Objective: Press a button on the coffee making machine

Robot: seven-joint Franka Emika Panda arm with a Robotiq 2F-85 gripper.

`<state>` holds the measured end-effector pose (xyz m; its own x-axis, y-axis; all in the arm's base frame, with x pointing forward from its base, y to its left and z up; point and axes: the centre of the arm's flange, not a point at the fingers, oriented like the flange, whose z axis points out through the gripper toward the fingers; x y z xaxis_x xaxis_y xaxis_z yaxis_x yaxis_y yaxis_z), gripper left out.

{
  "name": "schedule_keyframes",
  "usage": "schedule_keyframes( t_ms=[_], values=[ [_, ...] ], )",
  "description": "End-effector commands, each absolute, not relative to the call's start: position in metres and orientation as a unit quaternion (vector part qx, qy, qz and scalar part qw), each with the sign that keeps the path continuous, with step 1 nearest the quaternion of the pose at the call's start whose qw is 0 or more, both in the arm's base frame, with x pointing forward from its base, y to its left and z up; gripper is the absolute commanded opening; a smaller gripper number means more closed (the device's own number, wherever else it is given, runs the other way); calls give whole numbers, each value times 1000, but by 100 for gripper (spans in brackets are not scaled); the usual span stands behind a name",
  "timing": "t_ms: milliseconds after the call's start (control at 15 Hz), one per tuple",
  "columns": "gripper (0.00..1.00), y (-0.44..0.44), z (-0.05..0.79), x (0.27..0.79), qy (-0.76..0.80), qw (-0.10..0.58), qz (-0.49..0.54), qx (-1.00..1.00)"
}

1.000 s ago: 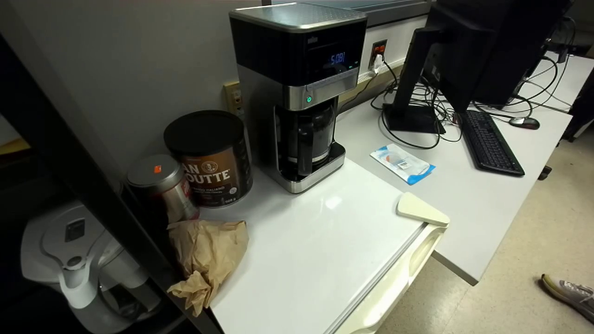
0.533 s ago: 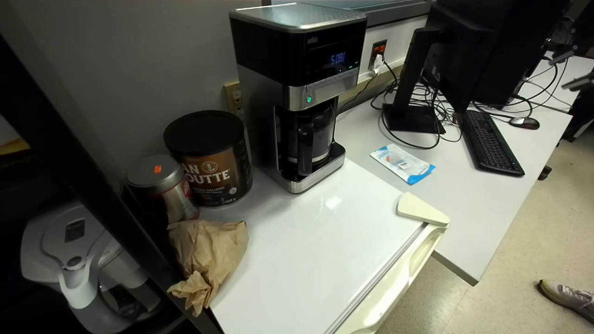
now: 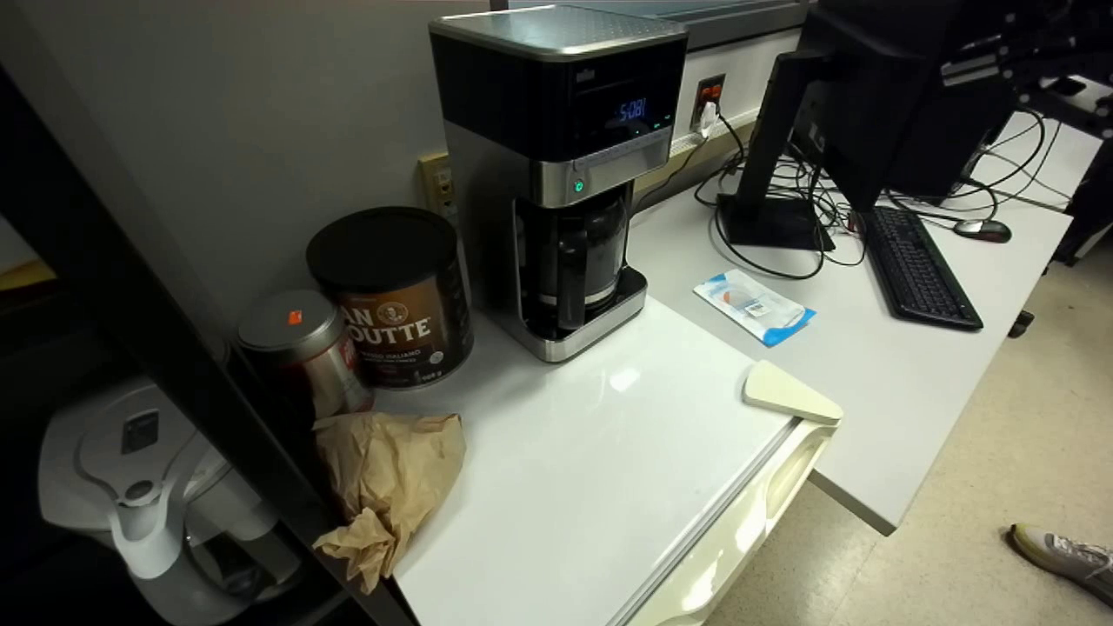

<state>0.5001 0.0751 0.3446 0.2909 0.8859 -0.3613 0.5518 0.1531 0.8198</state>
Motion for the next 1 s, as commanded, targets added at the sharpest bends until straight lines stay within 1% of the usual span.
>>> schedule_keyframes(
  t_ms=[0,467,933],
  values=[
    [0,68,329,523,571,497,230,612],
    [0,63,306,553,557,484,278,615],
    [0,55,290,591,542,464,290,638]
  ],
)
